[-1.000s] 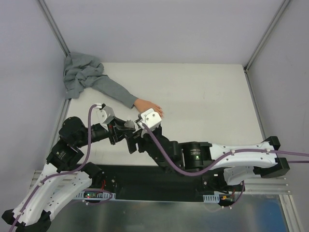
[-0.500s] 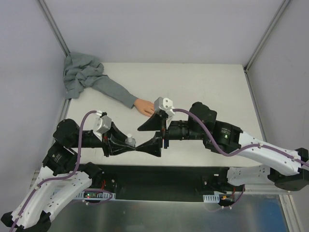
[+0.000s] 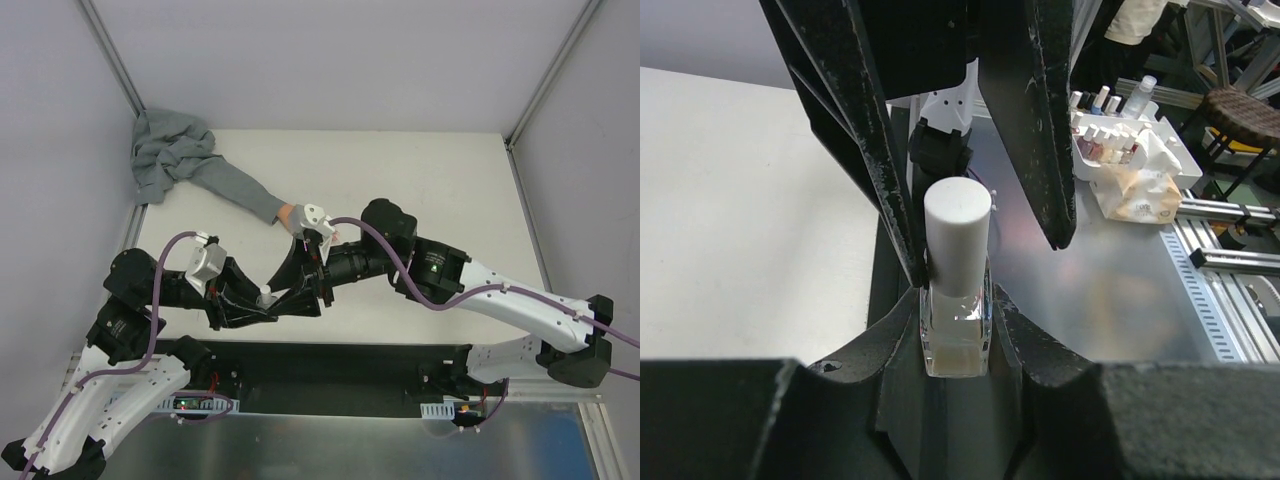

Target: Paint the nails

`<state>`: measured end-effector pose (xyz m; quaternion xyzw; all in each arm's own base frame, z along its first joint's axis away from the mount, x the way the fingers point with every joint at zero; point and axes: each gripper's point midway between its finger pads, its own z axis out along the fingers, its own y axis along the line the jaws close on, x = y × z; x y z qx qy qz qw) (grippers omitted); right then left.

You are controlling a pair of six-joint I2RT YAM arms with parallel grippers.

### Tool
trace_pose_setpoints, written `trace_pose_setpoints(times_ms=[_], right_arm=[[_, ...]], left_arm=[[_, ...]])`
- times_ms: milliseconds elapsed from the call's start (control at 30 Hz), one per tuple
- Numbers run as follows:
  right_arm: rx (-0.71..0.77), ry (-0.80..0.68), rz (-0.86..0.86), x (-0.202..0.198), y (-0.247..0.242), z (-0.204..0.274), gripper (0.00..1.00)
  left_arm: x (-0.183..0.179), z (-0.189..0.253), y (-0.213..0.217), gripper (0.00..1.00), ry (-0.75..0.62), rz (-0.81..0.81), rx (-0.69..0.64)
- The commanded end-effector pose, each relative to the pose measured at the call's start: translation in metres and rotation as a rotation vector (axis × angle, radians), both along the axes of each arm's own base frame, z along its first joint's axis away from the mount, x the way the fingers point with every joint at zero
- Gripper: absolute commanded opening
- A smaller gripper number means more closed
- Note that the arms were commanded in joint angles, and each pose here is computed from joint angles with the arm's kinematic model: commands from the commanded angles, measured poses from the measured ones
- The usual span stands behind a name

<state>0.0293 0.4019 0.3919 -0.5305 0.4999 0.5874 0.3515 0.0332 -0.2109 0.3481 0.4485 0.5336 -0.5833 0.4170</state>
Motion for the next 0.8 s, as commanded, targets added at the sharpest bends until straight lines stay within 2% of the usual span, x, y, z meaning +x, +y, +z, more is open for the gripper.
trace_pose_setpoints(times_ms=[0, 167, 267, 367, 400, 600, 633, 700, 733, 767], right_arm=[[0.130, -0.024, 0.057, -0.006, -0.002, 0.042, 0.42], [0.124, -0.017, 0.060, -0.004, 0.003, 0.040, 0.36], [0.119, -0.016, 0.060, -0.003, 0.004, 0.038, 0.25], [0.105, -0.012, 0.038, 0.000, 0.004, 0.030, 0.09], [0.099, -0.011, 0.030, 0.001, 0.004, 0.027, 0.01], [0.051, -0.031, -0.134, 0.013, 0.004, -0.005, 0.01], [0.035, -0.040, -0.187, 0.017, 0.005, -0.011, 0.01], [-0.074, -0.115, -0.568, 0.053, 0.009, -0.030, 0.01], [-0.116, -0.148, -0.774, 0.068, 0.002, -0.033, 0.01], [-0.138, -0.190, -1.130, 0.086, -0.025, -0.029, 0.01]], left_arm=[[-0.008, 0.017, 0.002, 0.00, -0.069, -0.032, -0.046], [-0.008, 0.018, 0.002, 0.00, -0.072, -0.036, -0.047], [-0.007, 0.021, 0.002, 0.00, -0.078, -0.027, -0.052], [-0.002, 0.026, 0.003, 0.00, -0.092, 0.020, -0.067], [0.001, 0.028, 0.003, 0.00, -0.093, 0.039, -0.071], [0.050, 0.036, 0.009, 0.00, -0.125, 0.347, -0.110], [0.066, 0.036, 0.012, 0.00, -0.124, 0.433, -0.114], [0.084, 0.032, 0.015, 0.00, -0.139, 0.513, -0.098], [0.093, 0.030, 0.016, 0.00, -0.138, 0.548, -0.089], [0.108, 0.025, 0.017, 0.00, -0.143, 0.603, -0.066]])
